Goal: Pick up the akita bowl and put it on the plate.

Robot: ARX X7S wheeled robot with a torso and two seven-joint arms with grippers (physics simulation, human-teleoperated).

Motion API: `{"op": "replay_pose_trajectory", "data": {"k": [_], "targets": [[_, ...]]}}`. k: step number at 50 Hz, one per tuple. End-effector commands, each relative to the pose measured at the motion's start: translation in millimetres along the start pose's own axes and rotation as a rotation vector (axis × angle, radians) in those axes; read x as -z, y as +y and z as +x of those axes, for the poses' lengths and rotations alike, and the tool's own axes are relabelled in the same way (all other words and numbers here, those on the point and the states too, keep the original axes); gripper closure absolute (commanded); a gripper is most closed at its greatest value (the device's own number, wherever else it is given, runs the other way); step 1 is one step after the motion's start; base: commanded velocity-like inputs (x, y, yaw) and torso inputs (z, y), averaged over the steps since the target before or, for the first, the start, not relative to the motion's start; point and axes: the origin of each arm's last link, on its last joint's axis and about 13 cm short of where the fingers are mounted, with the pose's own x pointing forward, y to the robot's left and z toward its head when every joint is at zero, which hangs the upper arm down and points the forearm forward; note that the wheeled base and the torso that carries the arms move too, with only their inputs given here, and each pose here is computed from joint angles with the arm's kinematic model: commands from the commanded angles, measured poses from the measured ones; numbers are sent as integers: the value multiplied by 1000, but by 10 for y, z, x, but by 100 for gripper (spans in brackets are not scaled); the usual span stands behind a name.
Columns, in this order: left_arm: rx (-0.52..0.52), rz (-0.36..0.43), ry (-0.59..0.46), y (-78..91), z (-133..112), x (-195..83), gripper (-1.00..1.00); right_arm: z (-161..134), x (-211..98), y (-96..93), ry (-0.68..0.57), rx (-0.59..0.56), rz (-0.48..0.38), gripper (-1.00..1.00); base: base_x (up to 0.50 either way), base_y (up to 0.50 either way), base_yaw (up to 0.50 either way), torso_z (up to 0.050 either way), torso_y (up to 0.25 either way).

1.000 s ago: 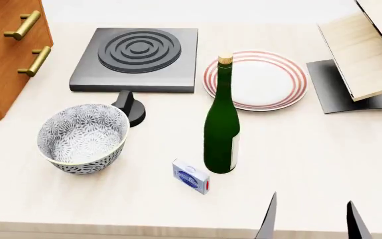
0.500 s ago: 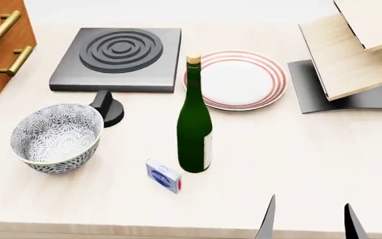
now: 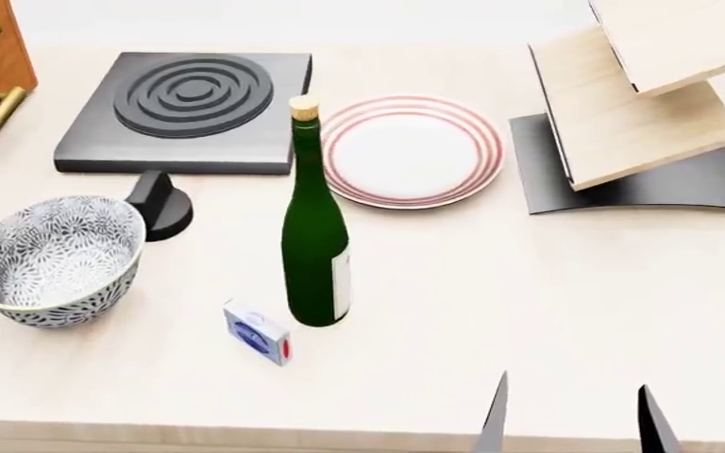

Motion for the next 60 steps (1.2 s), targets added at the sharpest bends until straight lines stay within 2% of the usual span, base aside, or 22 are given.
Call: {"op": "replay_pose_trajectory", "data": {"k": [1, 17, 18, 44, 60], "targets": [[1, -2, 4, 5, -5, 18, -100, -5, 17, 22, 4, -12, -4, -100, 0, -164, 0, 0, 0], [1, -3, 8, 0, -14, 40, -100, -10, 41, 45, 11, -22, -6, -100, 0, -165, 0, 0, 0], [17, -1, 21, -22, -27, 85, -100, -38, 64, 90, 2, -62, -18, -100, 234, -133, 0, 0, 0], [20, -2, 20, -28, -27, 95, -100, -43, 86, 120, 0, -67, -59, -100, 230, -90, 0, 0, 0], [21, -4, 21, -33, -31, 99, -100, -22, 121, 123, 18, -69, -55, -100, 183, 0, 0, 0, 0]]}}
